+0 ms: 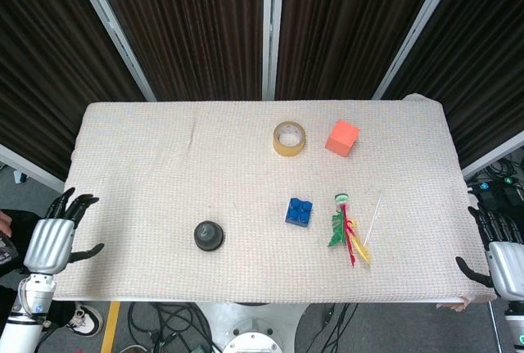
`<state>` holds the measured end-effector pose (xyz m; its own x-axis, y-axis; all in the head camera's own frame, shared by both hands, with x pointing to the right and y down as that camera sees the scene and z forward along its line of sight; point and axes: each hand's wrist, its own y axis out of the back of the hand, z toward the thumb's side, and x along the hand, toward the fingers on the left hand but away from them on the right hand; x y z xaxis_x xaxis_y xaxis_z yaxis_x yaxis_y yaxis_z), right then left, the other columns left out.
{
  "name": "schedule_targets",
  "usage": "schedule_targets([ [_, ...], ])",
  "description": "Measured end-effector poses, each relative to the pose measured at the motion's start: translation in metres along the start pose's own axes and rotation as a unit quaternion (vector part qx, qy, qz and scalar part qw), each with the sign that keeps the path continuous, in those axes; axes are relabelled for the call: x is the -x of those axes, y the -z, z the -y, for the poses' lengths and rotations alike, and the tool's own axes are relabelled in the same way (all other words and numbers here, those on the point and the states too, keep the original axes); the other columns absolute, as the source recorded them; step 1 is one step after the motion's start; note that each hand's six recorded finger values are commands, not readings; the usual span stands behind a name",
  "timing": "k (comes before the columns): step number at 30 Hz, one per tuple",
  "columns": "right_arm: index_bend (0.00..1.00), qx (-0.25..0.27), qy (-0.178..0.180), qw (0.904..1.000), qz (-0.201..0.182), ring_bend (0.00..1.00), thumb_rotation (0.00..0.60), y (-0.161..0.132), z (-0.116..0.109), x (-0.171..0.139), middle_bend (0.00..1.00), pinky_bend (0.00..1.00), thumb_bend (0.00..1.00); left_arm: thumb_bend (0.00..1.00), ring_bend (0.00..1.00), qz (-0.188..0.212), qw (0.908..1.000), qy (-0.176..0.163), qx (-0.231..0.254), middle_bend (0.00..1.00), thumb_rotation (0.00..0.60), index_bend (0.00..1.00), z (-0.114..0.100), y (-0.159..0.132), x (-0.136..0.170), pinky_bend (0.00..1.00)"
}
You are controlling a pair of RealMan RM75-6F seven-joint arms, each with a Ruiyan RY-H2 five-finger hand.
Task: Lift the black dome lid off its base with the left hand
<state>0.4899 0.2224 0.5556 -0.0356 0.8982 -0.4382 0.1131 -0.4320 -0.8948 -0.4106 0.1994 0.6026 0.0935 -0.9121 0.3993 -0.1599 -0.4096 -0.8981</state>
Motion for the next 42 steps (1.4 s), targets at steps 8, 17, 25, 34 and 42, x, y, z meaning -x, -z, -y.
schedule_targets([
  [8, 0.0, 0.002, 0.003, 1.0, 0.002, 0.0, 0.6, 0.001, -0.002, 0.0, 0.01, 0.0, 0.19, 0.0, 0.03, 0.003, 1.0, -0.001, -0.001, 0.17, 0.6, 0.19, -0.002, -0.002, -0.001, 0.13],
  [17, 0.0, 0.003, 0.004, 1.0, 0.001, 0.0, 0.6, -0.001, -0.003, 0.0, 0.01, 0.0, 0.18, 0.0, 0.03, 0.018, 0.9994, 0.026, 0.017, 0.17, 0.6, 0.19, 0.009, -0.013, 0.001, 0.13],
  [25, 0.0, 0.001, 0.005, 1.0, 0.0, 0.0, 0.6, 0.001, -0.004, -0.002, 0.01, 0.0, 0.18, 0.0, 0.03, 0.052, 0.9924, 0.083, 0.075, 0.17, 0.6, 0.19, 0.032, -0.037, -0.004, 0.12],
  [34, 0.0, 0.007, 0.005, 0.9999, -0.007, 0.0, 0.6, -0.006, -0.006, 0.004, 0.01, 0.0, 0.19, 0.0, 0.03, 0.117, 0.979, 0.141, 0.089, 0.17, 0.6, 0.18, 0.067, -0.08, -0.02, 0.12],
  [42, 0.0, 0.011, 0.019, 0.9995, -0.022, 0.0, 0.6, -0.021, -0.014, 0.011, 0.01, 0.0, 0.18, 0.0, 0.03, 0.145, 0.9705, 0.167, 0.095, 0.17, 0.6, 0.17, 0.095, -0.103, -0.041, 0.12],
])
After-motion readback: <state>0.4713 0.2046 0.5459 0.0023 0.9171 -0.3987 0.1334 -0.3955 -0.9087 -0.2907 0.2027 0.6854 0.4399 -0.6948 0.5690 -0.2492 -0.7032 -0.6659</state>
